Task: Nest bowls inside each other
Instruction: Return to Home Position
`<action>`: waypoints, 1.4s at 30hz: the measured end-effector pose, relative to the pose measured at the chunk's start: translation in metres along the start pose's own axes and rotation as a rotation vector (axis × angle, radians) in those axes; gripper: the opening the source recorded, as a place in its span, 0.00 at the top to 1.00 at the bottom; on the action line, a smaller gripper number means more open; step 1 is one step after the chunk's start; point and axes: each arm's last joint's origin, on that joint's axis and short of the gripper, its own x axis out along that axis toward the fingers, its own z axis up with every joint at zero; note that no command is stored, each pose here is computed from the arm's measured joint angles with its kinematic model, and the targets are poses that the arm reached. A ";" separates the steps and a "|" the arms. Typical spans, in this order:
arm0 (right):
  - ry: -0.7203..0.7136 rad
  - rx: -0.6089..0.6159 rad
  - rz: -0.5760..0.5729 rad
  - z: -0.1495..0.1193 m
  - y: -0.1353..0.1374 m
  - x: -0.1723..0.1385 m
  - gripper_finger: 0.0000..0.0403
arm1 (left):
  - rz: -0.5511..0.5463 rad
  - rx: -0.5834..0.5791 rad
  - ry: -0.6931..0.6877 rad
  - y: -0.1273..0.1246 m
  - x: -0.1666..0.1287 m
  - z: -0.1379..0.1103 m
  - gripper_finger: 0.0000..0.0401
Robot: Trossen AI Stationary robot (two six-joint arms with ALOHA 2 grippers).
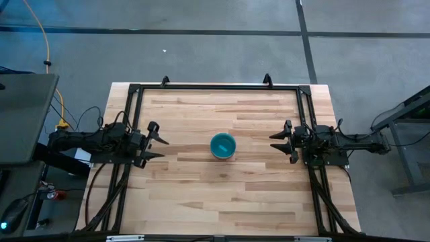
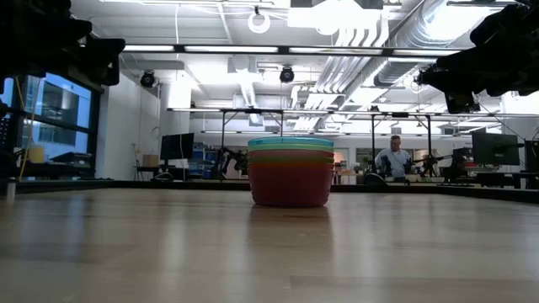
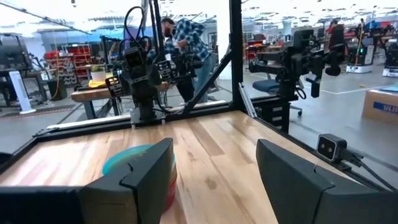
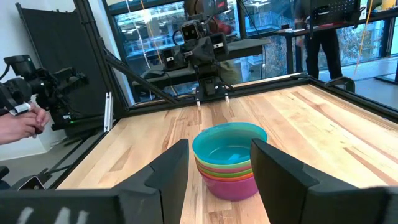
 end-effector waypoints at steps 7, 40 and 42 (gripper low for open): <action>0.000 0.000 0.000 0.000 0.000 0.000 0.59 | 0.000 0.012 -0.013 0.000 0.000 0.001 0.45; 0.000 0.000 0.000 0.000 0.000 0.000 0.59 | 0.201 -0.133 0.011 0.006 -0.001 -0.001 0.45; 0.000 0.000 0.000 0.000 0.000 0.000 0.59 | 0.201 -0.132 0.011 0.006 -0.001 -0.001 0.45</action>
